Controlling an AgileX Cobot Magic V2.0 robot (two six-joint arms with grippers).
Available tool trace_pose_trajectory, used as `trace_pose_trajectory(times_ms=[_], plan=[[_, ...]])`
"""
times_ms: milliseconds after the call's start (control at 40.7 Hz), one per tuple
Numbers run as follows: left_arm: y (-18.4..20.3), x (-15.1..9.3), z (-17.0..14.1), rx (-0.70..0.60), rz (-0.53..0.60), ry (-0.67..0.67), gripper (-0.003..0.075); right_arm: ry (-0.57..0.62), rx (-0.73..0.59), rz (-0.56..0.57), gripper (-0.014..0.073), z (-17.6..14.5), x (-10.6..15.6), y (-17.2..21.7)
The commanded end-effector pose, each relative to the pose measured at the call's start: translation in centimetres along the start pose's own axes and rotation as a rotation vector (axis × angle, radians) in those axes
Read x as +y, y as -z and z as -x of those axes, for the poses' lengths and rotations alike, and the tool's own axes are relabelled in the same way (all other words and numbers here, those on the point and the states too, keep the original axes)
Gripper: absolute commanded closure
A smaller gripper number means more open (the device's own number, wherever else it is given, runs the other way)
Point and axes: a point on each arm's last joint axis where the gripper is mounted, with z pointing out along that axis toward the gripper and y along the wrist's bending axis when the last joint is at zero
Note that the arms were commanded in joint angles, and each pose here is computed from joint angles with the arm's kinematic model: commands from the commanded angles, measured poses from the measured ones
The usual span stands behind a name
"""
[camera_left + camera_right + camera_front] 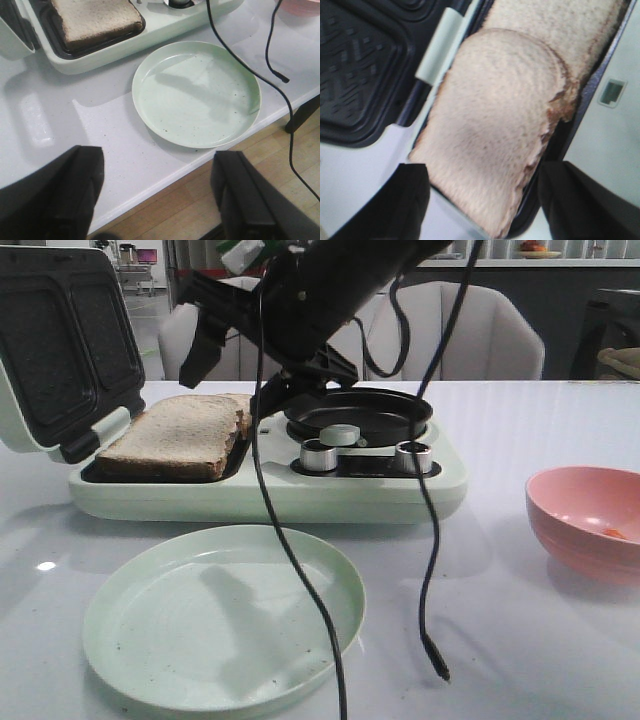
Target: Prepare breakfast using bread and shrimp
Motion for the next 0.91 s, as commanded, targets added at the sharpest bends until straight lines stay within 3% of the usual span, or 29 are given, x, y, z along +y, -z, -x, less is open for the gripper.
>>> trace_pose_trajectory(times_ms=[0, 197, 393, 590, 885], plan=[[0.6, -0.1, 1.4, -0.104, -0.008, 0.006, 0.0211, 0.106, -0.103, 0.046, 0.0077, 2.8, 3.5, 5.9], [0.6, -0.1, 1.4, -0.104, -0.008, 0.006, 0.0211, 0.307, -0.048, -0.065, 0.0101, 2.6, 5.0, 11.6], [0.6, -0.1, 1.4, -0.104, -0.008, 0.006, 0.0211, 0.387, -0.102, -0.255, 0.0101, 0.9, 5.3, 18.9], [0.6, -0.1, 1.4, -0.104, -0.008, 0.006, 0.0211, 0.435, -0.135, -0.313, 0.0101, -4.1, 4.9, 24.9], [0.6, -0.1, 1.4, -0.104, -0.008, 0.006, 0.0211, 0.442, -0.164, -0.311, 0.0101, -11.9, 3.4, 29.8]])
